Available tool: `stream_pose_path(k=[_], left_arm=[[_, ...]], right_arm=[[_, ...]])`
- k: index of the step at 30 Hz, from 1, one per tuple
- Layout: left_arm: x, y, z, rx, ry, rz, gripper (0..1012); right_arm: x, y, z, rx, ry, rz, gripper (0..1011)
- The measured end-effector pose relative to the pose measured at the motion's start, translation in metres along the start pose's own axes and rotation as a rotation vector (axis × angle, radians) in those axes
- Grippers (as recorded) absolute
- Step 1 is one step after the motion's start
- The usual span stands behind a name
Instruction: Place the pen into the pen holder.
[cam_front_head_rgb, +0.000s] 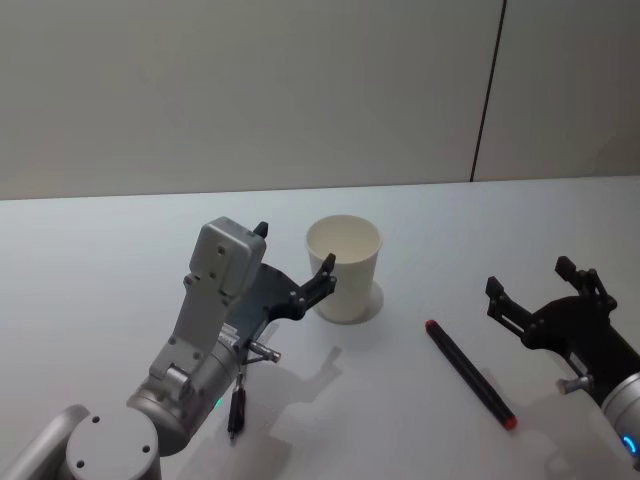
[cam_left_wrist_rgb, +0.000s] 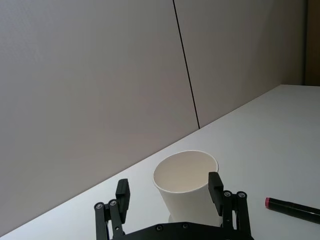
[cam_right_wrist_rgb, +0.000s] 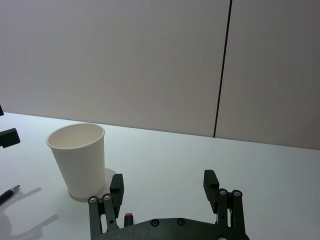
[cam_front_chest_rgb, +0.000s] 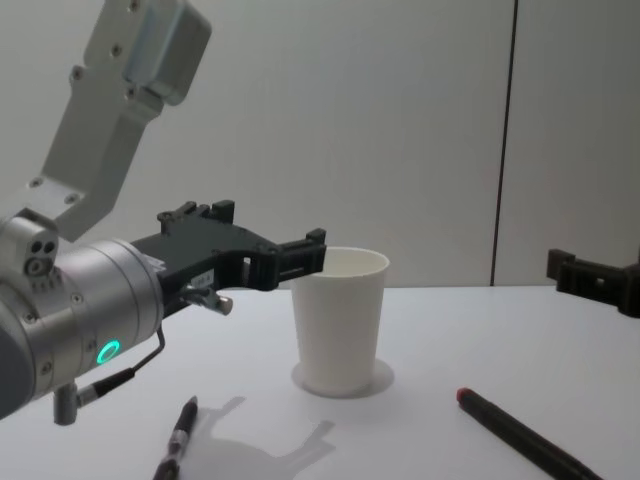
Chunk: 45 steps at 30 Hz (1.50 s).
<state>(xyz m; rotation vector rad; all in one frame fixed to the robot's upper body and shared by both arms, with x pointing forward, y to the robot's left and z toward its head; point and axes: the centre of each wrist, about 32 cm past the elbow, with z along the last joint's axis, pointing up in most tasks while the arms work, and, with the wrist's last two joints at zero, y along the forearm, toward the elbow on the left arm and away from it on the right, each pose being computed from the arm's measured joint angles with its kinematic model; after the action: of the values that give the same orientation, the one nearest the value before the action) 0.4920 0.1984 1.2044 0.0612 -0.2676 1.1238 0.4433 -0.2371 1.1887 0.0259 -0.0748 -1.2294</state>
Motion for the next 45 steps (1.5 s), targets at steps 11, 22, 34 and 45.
stream_pose_path(k=[11,22,34,45], left_arm=[[0.0,0.0,0.0,0.0,0.0,0.0,1003],[0.0,0.0,0.0,0.0,0.0,0.0,1003],[0.0,0.0,0.0,0.0,0.0,0.0,1003],[0.0,0.0,0.0,0.0,0.0,0.0,1003]], right_arm=[[0.0,0.0,0.0,0.0,0.0,0.0,1002],[0.0,0.0,0.0,0.0,0.0,0.0,1002],[0.0001,0.0001,0.0001,-0.001,-0.001,0.0,1002],[0.0016,0.0056,0.0058,-0.029,-0.027,0.02,1002]])
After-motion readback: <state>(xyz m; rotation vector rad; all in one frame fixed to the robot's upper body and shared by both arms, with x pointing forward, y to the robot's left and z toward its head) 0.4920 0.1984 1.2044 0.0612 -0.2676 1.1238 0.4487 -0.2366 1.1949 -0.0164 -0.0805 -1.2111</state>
